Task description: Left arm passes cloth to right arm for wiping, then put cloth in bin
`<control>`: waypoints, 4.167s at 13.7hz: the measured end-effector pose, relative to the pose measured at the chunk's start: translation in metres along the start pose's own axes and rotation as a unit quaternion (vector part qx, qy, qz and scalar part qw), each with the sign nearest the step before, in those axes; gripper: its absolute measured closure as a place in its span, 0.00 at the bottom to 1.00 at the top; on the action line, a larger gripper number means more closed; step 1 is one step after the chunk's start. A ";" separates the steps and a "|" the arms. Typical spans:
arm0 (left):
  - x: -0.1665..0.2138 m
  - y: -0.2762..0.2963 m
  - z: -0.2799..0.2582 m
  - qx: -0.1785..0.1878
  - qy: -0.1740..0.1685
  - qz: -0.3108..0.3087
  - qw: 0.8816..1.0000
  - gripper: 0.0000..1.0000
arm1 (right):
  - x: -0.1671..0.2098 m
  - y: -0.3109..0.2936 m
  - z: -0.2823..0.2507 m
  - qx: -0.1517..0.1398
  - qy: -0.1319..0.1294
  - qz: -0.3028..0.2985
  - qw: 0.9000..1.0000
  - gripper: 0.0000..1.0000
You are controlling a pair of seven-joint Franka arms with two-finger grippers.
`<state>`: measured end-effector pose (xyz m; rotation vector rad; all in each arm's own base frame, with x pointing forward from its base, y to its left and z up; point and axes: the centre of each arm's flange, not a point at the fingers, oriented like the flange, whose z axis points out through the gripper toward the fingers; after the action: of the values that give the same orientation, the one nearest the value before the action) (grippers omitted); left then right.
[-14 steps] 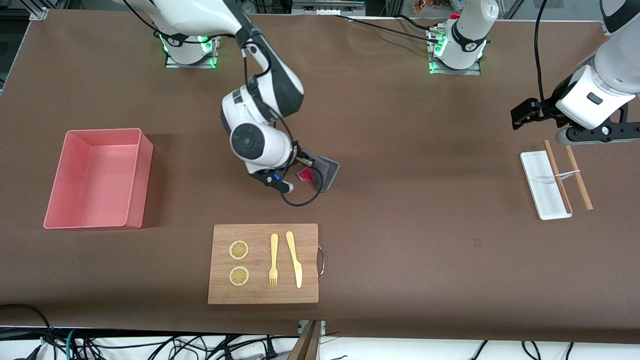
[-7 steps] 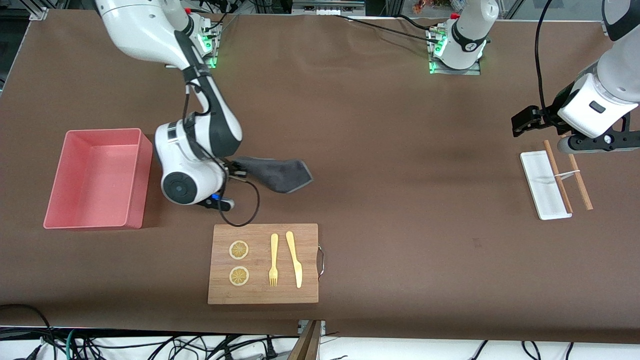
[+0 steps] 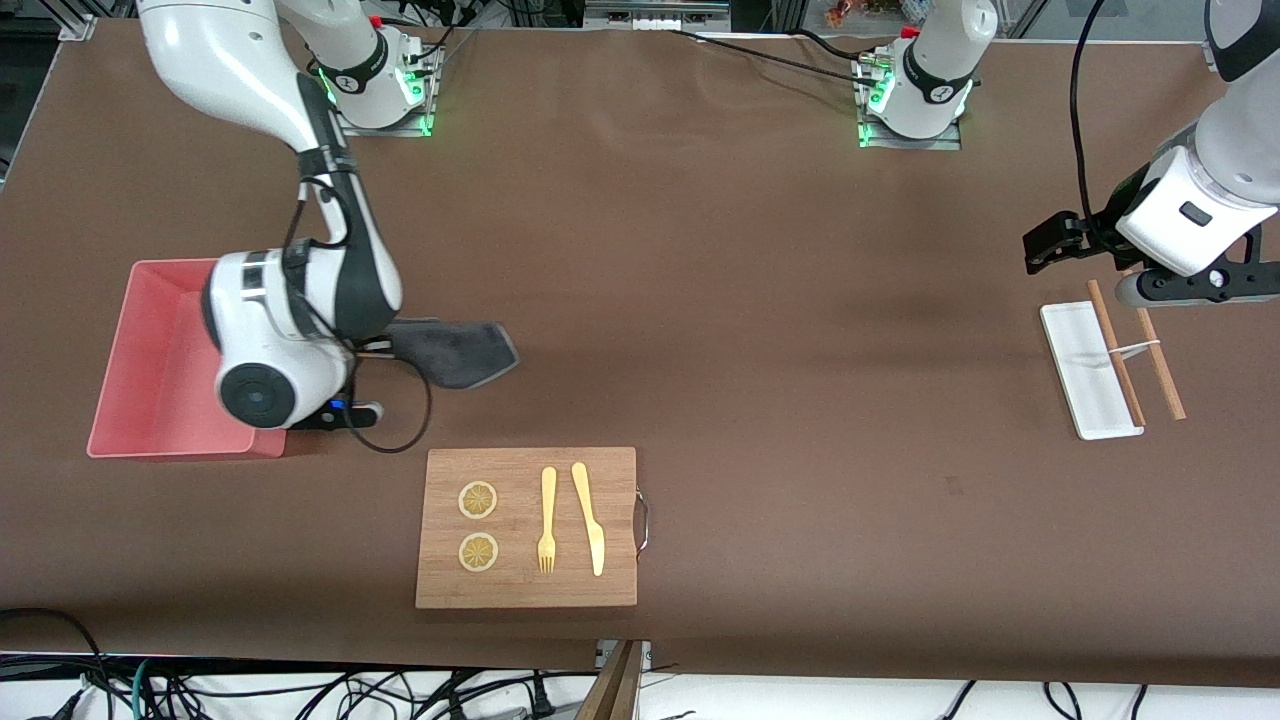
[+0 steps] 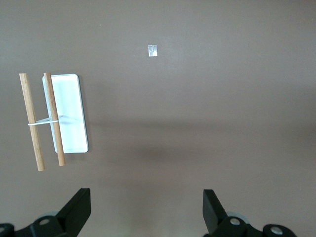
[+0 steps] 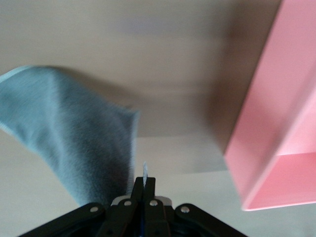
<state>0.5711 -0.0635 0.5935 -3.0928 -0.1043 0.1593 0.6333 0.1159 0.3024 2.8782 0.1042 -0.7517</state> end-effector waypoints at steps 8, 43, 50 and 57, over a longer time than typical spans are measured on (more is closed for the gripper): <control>0.000 0.000 0.000 0.000 0.000 0.000 1.000 0.00 | -0.075 0.075 -0.111 0.023 0.021 -0.039 0.999 0.98; 0.001 0.000 0.001 0.000 -0.001 0.000 1.000 0.00 | -0.159 0.270 -0.074 0.058 0.187 -0.082 0.977 0.01; 0.001 0.000 0.001 0.000 -0.001 0.000 1.000 0.00 | -0.229 0.160 -0.184 0.037 0.180 -0.140 0.973 0.00; 0.001 0.000 0.001 0.000 -0.002 0.000 1.000 0.00 | -0.247 0.151 -0.222 0.044 0.212 -0.062 0.974 0.00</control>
<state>0.5722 -0.0635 0.5920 -3.0922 -0.1043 0.1666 0.5409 -0.0003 0.6355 3.0923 0.3105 -0.1479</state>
